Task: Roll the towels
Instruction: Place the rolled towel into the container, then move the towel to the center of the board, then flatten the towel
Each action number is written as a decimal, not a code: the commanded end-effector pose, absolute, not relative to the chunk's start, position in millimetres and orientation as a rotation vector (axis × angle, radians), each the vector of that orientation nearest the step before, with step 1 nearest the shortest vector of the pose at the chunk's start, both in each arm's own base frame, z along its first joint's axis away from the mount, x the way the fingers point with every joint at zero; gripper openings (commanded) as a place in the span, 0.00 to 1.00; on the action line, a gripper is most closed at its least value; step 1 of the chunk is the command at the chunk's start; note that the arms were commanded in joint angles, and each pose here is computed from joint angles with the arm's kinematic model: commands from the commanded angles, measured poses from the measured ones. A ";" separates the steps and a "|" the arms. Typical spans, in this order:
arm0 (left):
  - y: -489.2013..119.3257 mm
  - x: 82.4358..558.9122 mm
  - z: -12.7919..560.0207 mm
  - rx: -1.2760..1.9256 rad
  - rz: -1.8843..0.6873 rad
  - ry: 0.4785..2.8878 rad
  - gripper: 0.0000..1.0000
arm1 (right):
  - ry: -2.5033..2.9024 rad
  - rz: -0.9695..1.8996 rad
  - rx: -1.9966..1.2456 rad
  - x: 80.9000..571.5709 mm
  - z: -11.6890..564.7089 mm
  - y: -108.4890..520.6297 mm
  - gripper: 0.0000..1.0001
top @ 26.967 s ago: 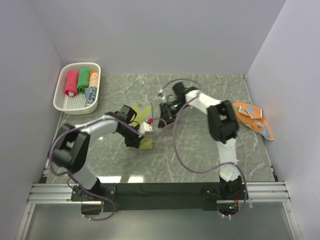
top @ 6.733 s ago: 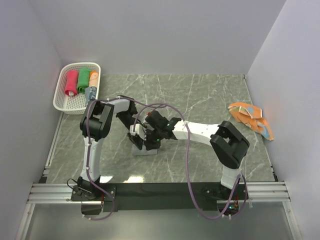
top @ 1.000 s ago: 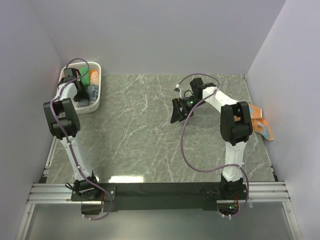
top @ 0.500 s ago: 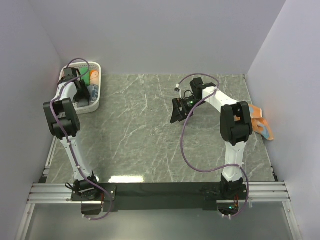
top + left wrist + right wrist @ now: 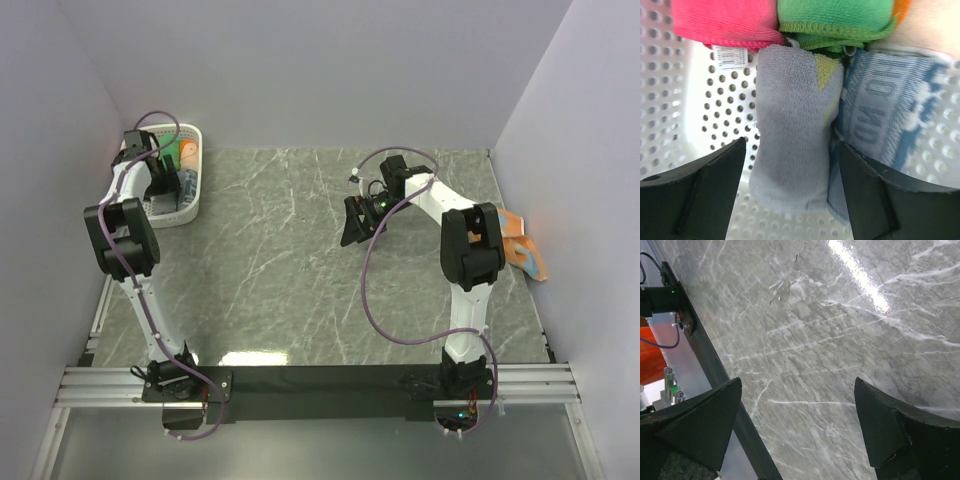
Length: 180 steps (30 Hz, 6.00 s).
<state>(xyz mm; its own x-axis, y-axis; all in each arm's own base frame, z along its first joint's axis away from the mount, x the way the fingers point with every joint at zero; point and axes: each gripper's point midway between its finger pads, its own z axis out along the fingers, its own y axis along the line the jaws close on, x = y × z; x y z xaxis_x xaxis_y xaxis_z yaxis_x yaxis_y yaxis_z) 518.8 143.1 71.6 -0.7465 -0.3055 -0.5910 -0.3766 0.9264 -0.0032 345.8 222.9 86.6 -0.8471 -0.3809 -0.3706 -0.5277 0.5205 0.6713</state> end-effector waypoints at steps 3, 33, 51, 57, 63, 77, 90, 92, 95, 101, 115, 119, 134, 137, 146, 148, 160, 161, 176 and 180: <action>153.2 526.4 151.6 -0.414 0.233 2.320 0.81 | 2.488 1.195 -0.809 354.9 114.8 223.4 1.00; -168.6 437.8 211.6 0.891 -0.242 2.092 0.87 | 2.653 -0.119 -0.008 448.7 137.9 -128.6 0.99; -165.6 439.4 193.7 0.830 -0.239 2.180 0.84 | 2.929 0.177 -0.060 410.0 42.6 -101.4 0.27; -170.2 432.2 189.9 0.793 -0.301 2.218 0.82 | 2.738 0.734 -0.130 394.3 78.6 16.7 0.00; -173.8 417.2 186.7 0.669 -0.481 2.302 0.82 | 2.504 1.051 -0.241 391.3 126.9 160.8 0.00; -205.1 364.2 161.2 0.458 -1.008 2.394 0.59 | 2.405 1.074 -0.521 381.9 160.9 172.8 0.62; -210.9 345.7 140.9 0.272 -1.200 2.460 0.64 | 2.233 0.369 -1.224 339.4 120.7 196.6 0.61; -208.8 344.5 140.1 0.274 -1.180 2.466 0.64 | 2.241 0.323 -1.266 339.0 111.8 200.4 0.62; -206.7 340.5 134.9 0.247 -1.170 2.479 0.67 | 2.263 0.298 -1.309 336.8 100.7 210.3 0.65; -206.4 337.5 127.6 0.167 -1.170 2.479 0.69 | 2.373 0.293 -1.266 343.1 79.1 219.6 0.64; -228.4 339.1 115.3 0.146 -1.210 2.505 0.66 | 2.469 0.449 -1.191 343.4 74.2 229.3 0.00; -242.7 336.2 112.3 0.160 -1.235 2.513 0.65 | 2.476 0.669 -1.083 337.3 99.9 235.5 0.00; -322.3 336.6 99.4 0.112 -1.418 2.550 0.66 | 2.576 0.848 -0.912 323.0 87.7 231.5 0.00; -326.2 343.1 96.1 0.086 -1.420 2.559 0.63 | 2.568 0.845 -0.899 324.0 88.8 230.6 0.00; -331.2 346.4 76.1 0.069 -1.368 2.618 0.51 | 2.573 0.860 -0.869 329.1 89.8 231.6 0.00; -331.6 346.2 72.7 0.072 -1.363 2.626 0.45 | 2.575 0.863 -0.861 331.0 89.5 231.0 0.00; -317.0 351.3 81.2 0.163 -1.280 2.627 0.00 | 2.578 0.840 -0.755 351.9 97.7 207.2 0.00; -306.7 355.7 83.8 0.153 -1.254 2.624 0.00 | 2.573 0.840 -0.731 355.1 103.0 202.4 0.00; -164.7 332.9 108.4 0.452 -0.741 2.694 0.00 | 2.556 0.627 -0.479 381.9 137.2 91.0 0.00; -120.8 326.7 82.4 0.384 -0.593 2.766 0.00 | 2.620 0.525 -0.427 365.4 122.7 57.6 0.00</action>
